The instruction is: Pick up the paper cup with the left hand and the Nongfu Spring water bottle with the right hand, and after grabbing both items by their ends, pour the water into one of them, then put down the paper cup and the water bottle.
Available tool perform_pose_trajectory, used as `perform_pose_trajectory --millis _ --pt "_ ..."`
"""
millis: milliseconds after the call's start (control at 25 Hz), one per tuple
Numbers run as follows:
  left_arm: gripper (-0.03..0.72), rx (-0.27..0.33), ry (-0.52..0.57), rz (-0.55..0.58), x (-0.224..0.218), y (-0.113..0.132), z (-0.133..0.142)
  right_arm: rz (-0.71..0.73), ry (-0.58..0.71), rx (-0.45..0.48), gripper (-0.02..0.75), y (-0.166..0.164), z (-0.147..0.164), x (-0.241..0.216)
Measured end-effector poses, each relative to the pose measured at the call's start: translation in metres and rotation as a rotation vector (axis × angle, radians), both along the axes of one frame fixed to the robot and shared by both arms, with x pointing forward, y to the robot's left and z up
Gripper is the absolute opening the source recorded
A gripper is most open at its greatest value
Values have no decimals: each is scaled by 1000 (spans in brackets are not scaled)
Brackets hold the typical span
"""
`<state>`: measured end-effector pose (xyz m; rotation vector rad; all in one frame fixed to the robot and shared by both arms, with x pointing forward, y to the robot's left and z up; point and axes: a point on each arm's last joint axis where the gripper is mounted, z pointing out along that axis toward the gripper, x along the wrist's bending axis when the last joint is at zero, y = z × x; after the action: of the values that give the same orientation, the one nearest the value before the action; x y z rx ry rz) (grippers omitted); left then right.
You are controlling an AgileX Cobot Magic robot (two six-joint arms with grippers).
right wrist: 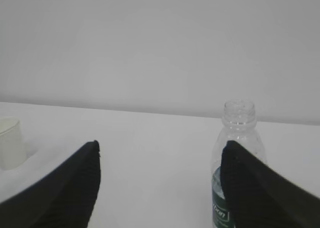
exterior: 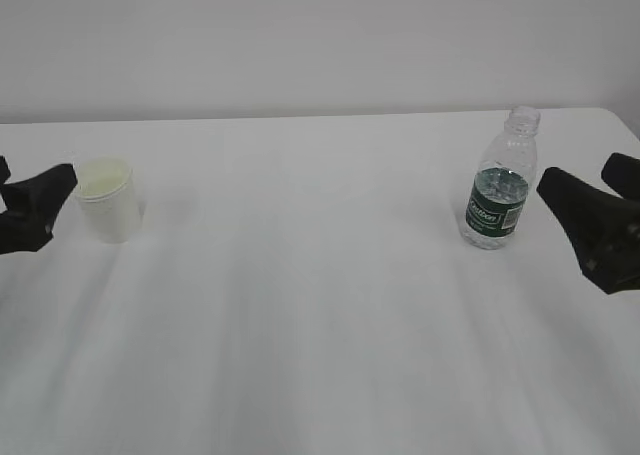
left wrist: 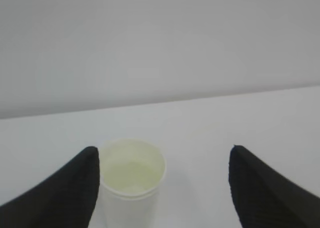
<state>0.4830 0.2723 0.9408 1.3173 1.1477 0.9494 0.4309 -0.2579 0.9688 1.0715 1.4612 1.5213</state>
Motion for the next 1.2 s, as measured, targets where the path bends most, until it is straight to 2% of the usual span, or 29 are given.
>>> perform_pose_trajectory --millis 280,760,1000,1200 --pt "576 -28 -118 -1 -9 0 30 -36 -59 -4 541 -2 23 12" --pt "576 -50 -300 -5 -27 1 73 -79 -62 -53 540 -5 54 24" --pt "575 -37 -281 7 -38 3 84 -120 -43 -26 540 -9 61 19" --pt "575 -39 -320 13 -52 4 100 -133 -54 -27 540 -11 71 10"
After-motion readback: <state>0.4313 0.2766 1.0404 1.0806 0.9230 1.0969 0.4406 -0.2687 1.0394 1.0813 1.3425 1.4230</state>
